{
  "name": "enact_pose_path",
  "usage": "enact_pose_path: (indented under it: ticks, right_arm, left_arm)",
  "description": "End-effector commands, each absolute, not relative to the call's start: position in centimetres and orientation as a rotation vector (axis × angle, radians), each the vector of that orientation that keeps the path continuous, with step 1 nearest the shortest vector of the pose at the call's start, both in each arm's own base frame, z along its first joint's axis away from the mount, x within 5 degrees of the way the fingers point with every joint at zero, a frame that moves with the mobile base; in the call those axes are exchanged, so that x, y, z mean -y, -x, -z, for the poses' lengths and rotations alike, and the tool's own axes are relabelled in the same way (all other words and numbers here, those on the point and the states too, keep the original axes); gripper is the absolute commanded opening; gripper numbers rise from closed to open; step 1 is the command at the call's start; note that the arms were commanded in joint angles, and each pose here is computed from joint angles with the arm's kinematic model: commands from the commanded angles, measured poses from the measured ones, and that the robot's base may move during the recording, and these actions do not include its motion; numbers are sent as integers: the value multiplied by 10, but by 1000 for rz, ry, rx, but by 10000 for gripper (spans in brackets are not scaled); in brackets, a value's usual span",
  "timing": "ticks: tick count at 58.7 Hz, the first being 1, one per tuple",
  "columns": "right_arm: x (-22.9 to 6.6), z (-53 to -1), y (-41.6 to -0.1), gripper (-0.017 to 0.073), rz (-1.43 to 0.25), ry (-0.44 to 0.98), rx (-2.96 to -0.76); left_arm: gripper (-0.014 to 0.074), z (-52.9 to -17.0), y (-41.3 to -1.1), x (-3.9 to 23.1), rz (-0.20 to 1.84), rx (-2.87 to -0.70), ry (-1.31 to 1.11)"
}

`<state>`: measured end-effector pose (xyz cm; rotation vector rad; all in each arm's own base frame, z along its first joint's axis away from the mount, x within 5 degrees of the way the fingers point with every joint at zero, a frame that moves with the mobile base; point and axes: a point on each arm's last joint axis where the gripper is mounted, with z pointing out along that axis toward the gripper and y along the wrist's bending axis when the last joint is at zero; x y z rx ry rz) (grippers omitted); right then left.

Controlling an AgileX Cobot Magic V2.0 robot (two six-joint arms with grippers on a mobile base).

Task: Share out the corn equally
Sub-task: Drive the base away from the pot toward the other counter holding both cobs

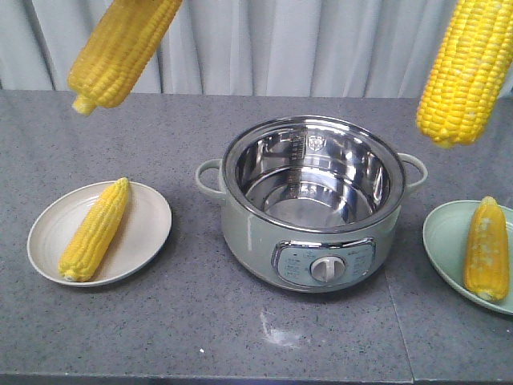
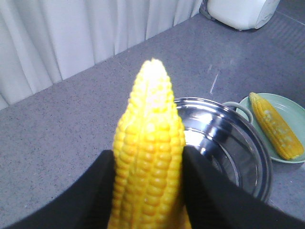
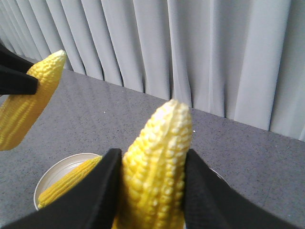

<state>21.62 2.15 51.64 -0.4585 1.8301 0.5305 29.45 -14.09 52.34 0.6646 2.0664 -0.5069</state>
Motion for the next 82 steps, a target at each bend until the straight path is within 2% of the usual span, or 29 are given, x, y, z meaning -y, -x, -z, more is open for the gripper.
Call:
enact_pose_path:
  ticks: [1, 82]
  right_arm:
    - [-23, -531, -209, -5, -544, 436, -1741]
    - [-23, -531, -209, -5, -544, 436, -1741]
  left_arm:
    - [-6, -546, -274, 136, 536, -1977, -643]
    - [-6, -546, -274, 136, 539, -1976, -643]
